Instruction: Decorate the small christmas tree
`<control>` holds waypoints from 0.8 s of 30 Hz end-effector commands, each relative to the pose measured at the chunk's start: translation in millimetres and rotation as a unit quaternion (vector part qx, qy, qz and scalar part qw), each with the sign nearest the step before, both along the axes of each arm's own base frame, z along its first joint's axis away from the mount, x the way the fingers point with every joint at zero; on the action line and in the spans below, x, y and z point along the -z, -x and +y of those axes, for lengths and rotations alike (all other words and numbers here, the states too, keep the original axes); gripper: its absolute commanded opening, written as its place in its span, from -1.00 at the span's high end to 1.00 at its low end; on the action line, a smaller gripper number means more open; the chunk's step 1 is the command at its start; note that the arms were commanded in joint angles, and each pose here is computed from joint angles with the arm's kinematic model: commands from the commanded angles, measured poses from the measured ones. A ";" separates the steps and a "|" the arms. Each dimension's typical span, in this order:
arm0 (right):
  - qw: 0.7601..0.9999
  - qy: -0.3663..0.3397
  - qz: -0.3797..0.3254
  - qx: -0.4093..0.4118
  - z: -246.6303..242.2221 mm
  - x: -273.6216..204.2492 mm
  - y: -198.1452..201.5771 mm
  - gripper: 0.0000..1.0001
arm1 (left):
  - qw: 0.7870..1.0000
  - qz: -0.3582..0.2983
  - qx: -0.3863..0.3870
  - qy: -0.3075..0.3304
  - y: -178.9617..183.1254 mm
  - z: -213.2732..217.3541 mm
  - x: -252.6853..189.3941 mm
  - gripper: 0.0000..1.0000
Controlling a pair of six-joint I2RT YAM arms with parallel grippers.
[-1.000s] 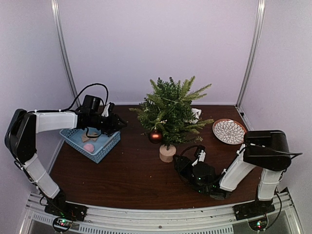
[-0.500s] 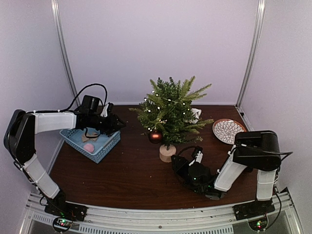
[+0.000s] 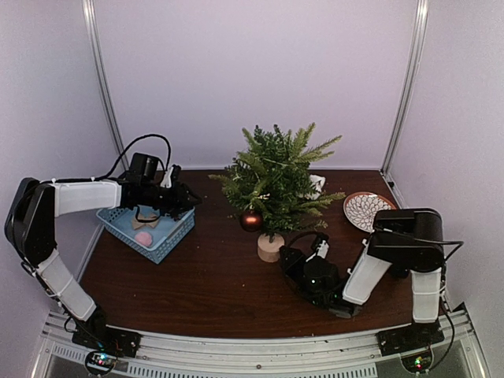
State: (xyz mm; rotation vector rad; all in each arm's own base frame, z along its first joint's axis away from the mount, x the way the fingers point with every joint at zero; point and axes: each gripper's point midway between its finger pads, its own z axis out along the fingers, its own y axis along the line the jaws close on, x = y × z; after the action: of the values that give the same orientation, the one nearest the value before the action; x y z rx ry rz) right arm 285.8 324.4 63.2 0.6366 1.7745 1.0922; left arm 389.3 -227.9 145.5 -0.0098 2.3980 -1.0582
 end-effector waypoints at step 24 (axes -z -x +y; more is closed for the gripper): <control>0.999 -0.022 0.012 -0.031 11.5 7.0 -49.6 0.76 | 1.000 -0.009 -0.001 -0.002 0.3 11.2 4.5 0.14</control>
State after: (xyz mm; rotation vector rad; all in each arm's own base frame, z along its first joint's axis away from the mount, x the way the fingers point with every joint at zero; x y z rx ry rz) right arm 327.2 328.4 59.9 0.6610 1.7763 1.1500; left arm 389.8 -220.2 139.5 -0.0306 2.4072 -1.0475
